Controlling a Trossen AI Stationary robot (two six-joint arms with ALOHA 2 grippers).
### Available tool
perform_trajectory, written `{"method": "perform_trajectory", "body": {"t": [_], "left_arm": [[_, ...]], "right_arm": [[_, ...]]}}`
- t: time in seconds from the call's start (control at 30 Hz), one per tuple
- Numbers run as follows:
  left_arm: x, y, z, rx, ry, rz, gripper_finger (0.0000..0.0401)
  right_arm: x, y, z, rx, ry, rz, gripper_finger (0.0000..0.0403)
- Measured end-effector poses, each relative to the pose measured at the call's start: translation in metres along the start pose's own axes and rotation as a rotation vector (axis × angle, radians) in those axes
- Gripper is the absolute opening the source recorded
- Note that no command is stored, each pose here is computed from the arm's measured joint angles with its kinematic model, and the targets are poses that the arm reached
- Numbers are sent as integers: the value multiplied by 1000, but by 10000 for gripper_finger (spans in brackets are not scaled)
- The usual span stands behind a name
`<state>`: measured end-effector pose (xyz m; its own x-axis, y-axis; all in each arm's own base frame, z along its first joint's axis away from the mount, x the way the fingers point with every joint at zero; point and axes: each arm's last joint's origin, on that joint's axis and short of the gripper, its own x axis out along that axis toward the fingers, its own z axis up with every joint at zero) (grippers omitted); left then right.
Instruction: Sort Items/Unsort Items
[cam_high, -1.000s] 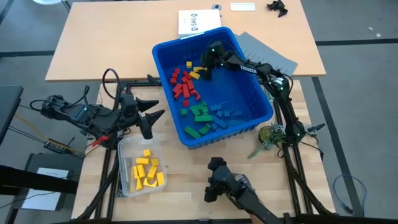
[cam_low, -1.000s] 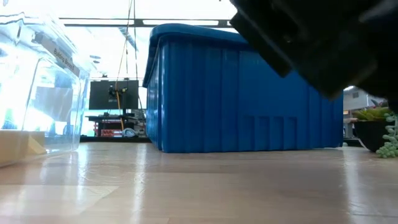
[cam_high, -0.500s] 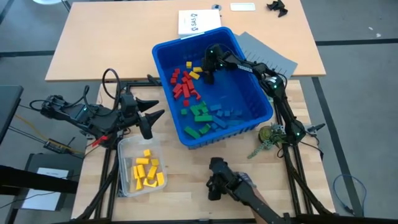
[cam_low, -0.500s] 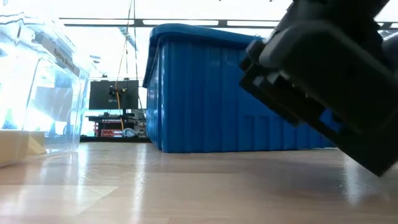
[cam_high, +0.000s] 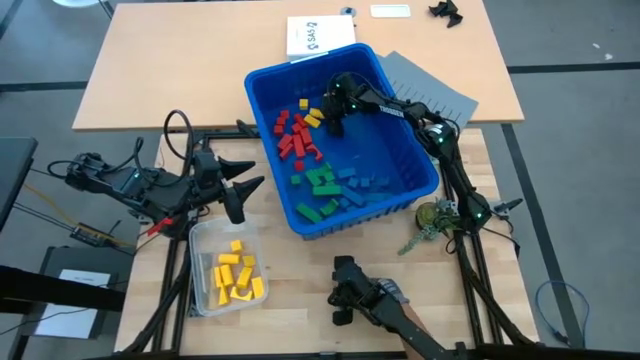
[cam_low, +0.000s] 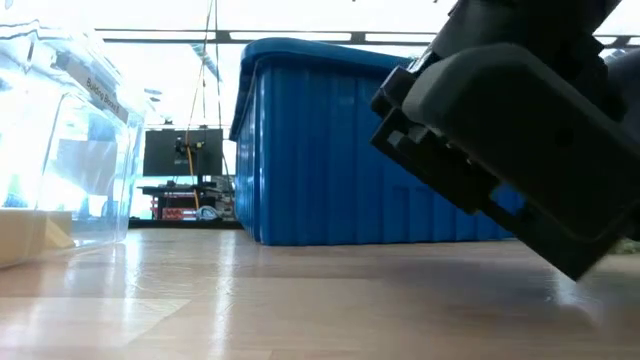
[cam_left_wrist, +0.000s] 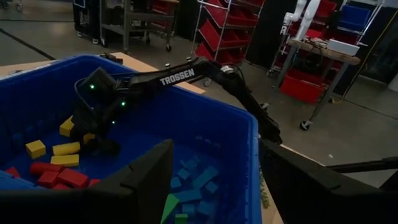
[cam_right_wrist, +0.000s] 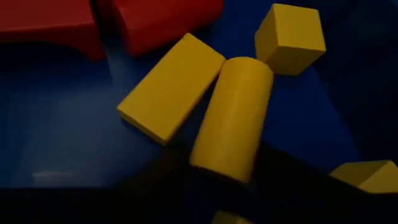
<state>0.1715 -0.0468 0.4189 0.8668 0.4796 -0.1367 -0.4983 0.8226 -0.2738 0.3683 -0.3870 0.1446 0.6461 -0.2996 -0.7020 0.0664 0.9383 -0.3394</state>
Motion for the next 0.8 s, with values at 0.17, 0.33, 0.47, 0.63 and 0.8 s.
{"method": "perform_trajectory", "body": {"t": [0.17,0.33,0.47,0.63,0.8], "left_arm": [[0,0,0,0,0,0,248],[0,0,0,0,0,0,248],[0,0,0,0,0,0,248],[0,0,0,0,0,0,248],[0,0,0,0,0,0,248]], "right_arm": [[0,0,1,1,3,-10,121],[-4,-3,3,55,26,-36,121],[-17,-5,13,84,43,-42,121],[-60,-3,54,74,-13,-53,121],[-104,16,91,55,-37,-15,121]]}}
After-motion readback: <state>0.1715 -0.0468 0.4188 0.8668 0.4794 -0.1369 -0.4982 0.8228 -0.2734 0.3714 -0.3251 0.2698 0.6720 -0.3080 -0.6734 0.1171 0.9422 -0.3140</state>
